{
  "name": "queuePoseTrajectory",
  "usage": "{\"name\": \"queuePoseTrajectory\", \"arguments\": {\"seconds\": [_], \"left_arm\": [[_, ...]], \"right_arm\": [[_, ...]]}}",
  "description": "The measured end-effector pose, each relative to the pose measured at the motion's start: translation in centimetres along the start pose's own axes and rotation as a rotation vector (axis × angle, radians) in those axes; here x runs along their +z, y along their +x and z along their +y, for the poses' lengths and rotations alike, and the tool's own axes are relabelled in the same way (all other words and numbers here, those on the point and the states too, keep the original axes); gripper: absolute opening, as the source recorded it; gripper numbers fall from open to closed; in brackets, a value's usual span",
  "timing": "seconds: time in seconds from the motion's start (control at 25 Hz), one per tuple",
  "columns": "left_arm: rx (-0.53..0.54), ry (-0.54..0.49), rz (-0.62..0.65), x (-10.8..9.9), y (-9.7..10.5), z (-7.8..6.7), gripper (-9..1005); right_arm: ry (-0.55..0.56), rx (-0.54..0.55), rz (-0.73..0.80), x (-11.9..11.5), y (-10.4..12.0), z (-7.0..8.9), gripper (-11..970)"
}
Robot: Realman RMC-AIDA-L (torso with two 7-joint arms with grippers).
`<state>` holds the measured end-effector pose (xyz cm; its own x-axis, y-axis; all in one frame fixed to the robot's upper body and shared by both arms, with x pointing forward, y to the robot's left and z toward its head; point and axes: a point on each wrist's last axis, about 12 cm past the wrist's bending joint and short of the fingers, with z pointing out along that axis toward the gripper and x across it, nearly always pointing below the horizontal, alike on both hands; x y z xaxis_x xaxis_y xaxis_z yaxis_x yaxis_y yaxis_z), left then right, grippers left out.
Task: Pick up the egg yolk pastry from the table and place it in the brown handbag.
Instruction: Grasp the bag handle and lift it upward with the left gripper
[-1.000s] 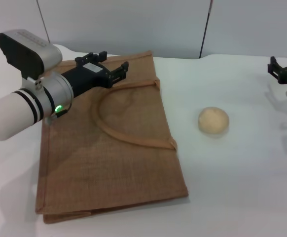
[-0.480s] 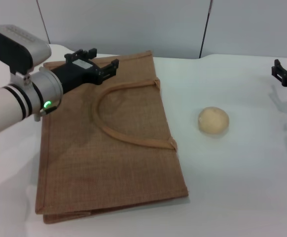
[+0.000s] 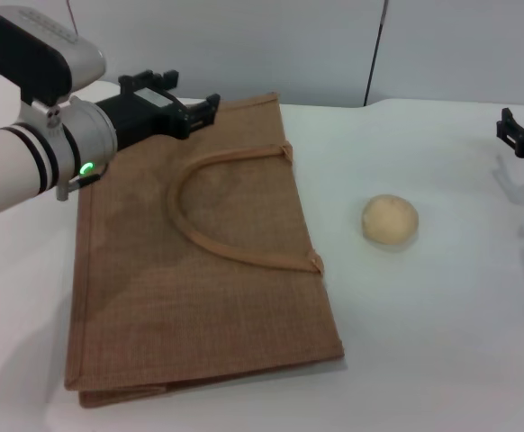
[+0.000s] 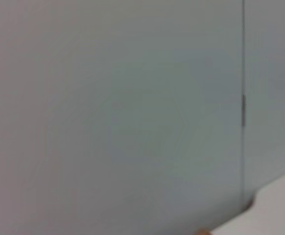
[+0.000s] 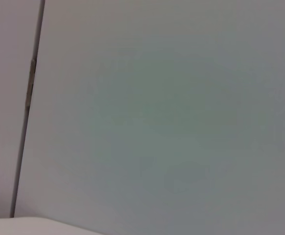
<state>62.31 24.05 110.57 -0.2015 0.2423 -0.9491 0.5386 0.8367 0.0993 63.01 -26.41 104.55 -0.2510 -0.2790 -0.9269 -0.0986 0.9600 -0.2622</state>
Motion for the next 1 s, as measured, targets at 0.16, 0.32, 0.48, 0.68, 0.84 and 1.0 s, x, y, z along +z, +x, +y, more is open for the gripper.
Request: {"name": "queuePoseTrajectory", "arguments": {"seconds": [0.16, 0.32, 0.48, 0.68, 0.84, 1.0], "left_arm": [[-0.048, 0.053, 0.063, 0.2, 0.1, -0.6, 719], [-0.072, 0.062, 0.144, 0.6, 0.3, -0.8, 712], [-0.102, 0.058, 0.196, 0.7, 0.5, -0.7, 704], [-0.123, 0.056, 0.261, 0.8, 0.5, -0.4, 695], [-0.151, 0.063, 0.313, 0.7, 0.1, 0.3, 687], [-0.157, 0.067, 0.365, 0.7, -0.4, 0.9, 679]], "right_arm": [[0.0, 0.0, 0.0, 0.0, 0.0, 0.0, 891], [0.0, -0.001, 0.0, 0.0, 0.0, 0.0, 892], [0.0, -0.001, -0.001, 0.0, 0.0, 0.0, 892], [0.0, -0.001, -0.001, 0.0, 0.0, 0.0, 892], [-0.001, -0.002, -0.004, 0.1, -0.2, 0.0, 892], [-0.002, -0.003, -0.005, 0.1, -0.2, 0.1, 892]]}}
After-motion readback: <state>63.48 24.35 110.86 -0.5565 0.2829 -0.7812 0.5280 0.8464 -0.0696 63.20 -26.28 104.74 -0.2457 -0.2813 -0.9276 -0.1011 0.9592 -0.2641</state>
